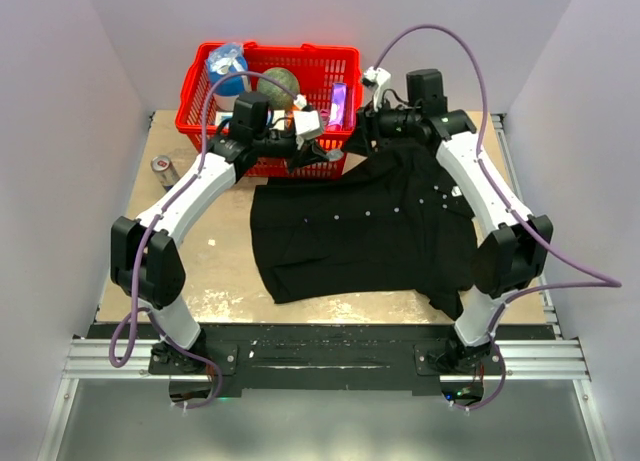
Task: Remove the brooch from the garment
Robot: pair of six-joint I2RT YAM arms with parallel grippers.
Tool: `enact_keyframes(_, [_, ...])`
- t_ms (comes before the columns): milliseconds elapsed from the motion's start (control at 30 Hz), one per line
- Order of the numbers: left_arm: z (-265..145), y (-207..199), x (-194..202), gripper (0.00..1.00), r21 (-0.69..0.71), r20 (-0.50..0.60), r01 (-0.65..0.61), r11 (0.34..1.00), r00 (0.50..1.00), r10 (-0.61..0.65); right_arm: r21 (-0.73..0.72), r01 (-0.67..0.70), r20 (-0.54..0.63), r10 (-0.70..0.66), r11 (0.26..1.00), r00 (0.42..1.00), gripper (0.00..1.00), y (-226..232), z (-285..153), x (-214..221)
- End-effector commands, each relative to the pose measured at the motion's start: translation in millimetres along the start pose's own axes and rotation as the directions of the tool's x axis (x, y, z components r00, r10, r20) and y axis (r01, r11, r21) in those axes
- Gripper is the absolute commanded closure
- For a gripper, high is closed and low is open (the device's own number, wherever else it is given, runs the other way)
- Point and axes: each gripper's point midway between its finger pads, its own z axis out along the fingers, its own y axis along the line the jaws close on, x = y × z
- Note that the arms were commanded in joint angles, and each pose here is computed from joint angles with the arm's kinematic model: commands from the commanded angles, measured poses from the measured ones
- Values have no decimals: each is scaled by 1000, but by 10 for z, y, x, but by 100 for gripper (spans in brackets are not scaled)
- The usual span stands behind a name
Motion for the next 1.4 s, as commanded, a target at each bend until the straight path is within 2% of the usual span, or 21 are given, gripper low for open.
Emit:
enact_keyframes(0, [17,-294,-94,100,101,14,48,994,999,-50,88,207,126,-217,974,968,45,171,-676,-633])
enact_keyframes(233, [55,-281,-69,100,105,18,73,992,997,-75,181,225,159,-254,957,954,41,219,-966,-664])
enact_keyframes(367, [60,-278,-72,100,106,19,79,991,997,-81,320,212,156,-273,923,949,40,-15,-1176,-711])
enact_keyframes(500, [66,-276,-47,100,108,15,89,990,996,-91,344,159,134,-216,925,967,38,-187,-1148,-508])
enact_keyframes(767, [57,-270,-40,100,98,11,85,992,996,-86,257,106,74,-129,960,989,35,-236,-873,-65])
enact_keyframes(867, [53,-253,18,100,79,-6,86,993,996,-86,197,125,52,-137,972,989,35,-204,-778,35])
enact_keyframes(1000, [47,-247,181,100,60,-49,66,996,997,-63,46,208,1,-209,977,978,41,-68,-659,214])
enact_keyframes(1033, [34,-279,257,100,63,-73,75,995,995,-71,17,224,-13,-223,975,975,45,-18,-624,255])
enact_keyframes(1133, [-30,-340,440,100,66,-144,58,996,988,-48,-10,249,-61,-249,968,967,49,-9,-560,381])
enact_keyframes(1300, [-205,-455,704,100,74,-253,-15,997,967,33,-31,194,-101,-196,981,975,48,10,-411,607])
enact_keyframes(1367, [-388,-510,902,100,60,-366,-8,998,930,29,-45,179,-112,-183,983,977,47,75,-350,679])
